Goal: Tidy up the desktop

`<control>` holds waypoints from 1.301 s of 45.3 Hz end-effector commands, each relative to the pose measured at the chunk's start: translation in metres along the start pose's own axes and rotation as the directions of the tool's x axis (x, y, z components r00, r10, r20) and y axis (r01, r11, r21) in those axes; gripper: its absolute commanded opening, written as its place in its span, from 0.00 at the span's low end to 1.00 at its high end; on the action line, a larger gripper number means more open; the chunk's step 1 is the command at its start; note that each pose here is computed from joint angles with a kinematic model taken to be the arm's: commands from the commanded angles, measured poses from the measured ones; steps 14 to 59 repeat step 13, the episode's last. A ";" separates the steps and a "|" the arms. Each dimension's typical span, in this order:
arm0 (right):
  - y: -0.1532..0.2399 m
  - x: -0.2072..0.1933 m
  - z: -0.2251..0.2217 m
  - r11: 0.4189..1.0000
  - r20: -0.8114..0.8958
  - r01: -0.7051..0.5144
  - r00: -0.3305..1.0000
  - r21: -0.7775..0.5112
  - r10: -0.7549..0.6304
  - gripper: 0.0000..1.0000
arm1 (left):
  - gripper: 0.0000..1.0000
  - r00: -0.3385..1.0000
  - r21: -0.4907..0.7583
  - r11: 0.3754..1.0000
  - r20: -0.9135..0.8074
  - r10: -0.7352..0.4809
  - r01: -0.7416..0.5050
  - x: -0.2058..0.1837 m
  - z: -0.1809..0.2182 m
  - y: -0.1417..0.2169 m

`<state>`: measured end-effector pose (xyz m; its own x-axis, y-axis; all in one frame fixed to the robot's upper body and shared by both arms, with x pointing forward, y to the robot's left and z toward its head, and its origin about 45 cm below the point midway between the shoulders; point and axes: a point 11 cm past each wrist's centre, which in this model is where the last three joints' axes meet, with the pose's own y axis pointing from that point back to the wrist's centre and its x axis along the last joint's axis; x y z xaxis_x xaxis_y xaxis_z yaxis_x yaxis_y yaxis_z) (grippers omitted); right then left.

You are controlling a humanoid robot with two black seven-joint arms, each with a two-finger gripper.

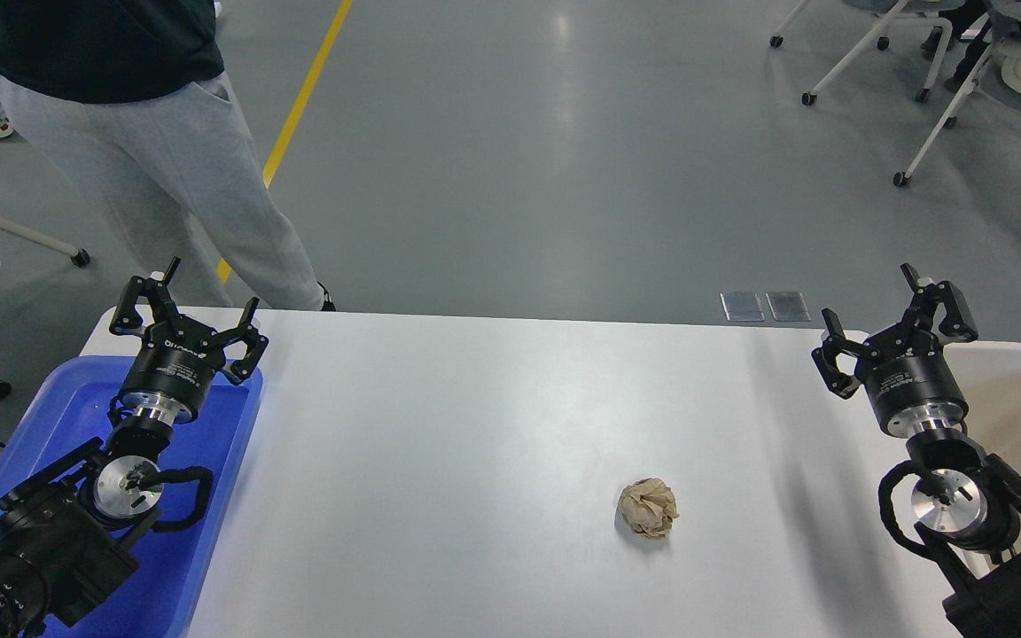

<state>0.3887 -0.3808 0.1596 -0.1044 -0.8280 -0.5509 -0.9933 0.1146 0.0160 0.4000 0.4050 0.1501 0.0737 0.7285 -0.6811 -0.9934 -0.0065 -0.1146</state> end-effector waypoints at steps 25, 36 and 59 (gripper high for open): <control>0.003 -0.006 0.013 1.000 0.031 -0.007 0.999 -0.009 0.007 0.99 | 1.00 1.000 0.000 1.000 0.000 0.000 0.000 0.000 0.000 0.000; 0.003 -0.006 0.013 1.000 0.031 -0.007 0.999 -0.009 0.007 0.99 | 1.00 1.000 0.000 1.000 0.000 0.000 0.000 0.000 0.000 0.000; 0.003 -0.006 0.013 1.000 0.031 -0.007 0.999 -0.009 0.007 0.99 | 1.00 1.000 0.000 1.000 0.000 0.000 0.000 0.000 0.000 0.000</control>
